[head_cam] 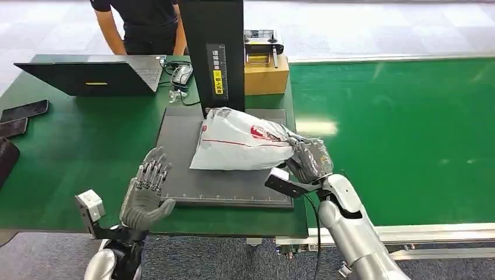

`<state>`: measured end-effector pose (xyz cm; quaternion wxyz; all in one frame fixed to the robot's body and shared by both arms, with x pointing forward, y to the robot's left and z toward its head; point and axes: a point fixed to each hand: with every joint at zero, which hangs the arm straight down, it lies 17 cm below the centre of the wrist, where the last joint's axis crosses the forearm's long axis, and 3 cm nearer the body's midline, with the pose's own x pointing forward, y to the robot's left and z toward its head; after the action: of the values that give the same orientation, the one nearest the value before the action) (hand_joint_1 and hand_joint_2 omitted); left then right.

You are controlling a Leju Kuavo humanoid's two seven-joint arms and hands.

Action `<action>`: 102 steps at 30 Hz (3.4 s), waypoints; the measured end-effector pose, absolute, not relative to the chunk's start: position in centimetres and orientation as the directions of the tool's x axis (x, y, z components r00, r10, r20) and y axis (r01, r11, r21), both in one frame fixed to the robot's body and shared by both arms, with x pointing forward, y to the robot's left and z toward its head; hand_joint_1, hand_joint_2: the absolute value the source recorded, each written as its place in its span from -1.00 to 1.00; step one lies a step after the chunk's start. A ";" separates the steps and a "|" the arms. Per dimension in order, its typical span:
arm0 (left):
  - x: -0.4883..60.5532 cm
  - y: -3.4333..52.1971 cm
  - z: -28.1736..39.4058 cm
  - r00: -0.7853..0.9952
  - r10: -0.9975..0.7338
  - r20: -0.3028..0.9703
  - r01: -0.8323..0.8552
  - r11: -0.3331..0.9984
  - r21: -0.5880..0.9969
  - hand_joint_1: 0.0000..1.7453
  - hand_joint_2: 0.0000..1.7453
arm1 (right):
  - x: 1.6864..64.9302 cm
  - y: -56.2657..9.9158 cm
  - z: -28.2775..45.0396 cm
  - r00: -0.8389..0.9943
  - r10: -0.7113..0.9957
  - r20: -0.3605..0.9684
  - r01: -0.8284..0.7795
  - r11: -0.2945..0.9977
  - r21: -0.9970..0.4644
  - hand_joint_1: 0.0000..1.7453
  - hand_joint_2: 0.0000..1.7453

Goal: Moved the parcel from conveyor to table for the left to box.

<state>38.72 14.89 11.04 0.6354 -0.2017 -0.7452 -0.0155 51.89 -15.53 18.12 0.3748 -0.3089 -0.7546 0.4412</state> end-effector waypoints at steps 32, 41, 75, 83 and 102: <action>40.5 12.8 11.1 -0.104 0.284 0.953 0.381 0.897 -0.226 -1.00 1.00 | 50.0 -10.4 16.3 -0.624 0.489 0.610 -0.074 0.740 -0.669 -1.00 1.00; 40.5 12.9 10.8 -0.097 0.294 0.951 0.371 0.897 -0.239 -1.00 1.00 | 47.1 -9.0 21.1 -0.635 0.174 0.753 -0.190 0.909 -0.370 -1.00 1.00; 39.6 13.0 9.2 -0.060 0.286 0.956 0.349 0.904 -0.248 -1.00 1.00 | 40.3 -16.0 21.8 -0.564 0.064 0.823 -0.061 0.991 -0.119 -1.00 1.00; 39.5 13.1 9.0 -0.058 0.280 0.958 0.345 0.906 -0.244 -1.00 1.00 | 40.4 -16.4 20.5 -0.528 0.125 0.840 -0.035 0.985 -0.169 -1.00 1.00; 39.2 10.2 9.3 -0.077 0.184 0.980 0.412 0.901 -0.137 -1.00 1.00 | 40.2 -15.9 19.5 -0.513 0.119 0.850 -0.050 0.984 -0.168 -1.00 1.00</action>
<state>39.18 10.20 9.28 0.6478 -0.2044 -0.7286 -0.0878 40.18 -15.88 19.47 0.4931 -0.0200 -0.8655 0.0858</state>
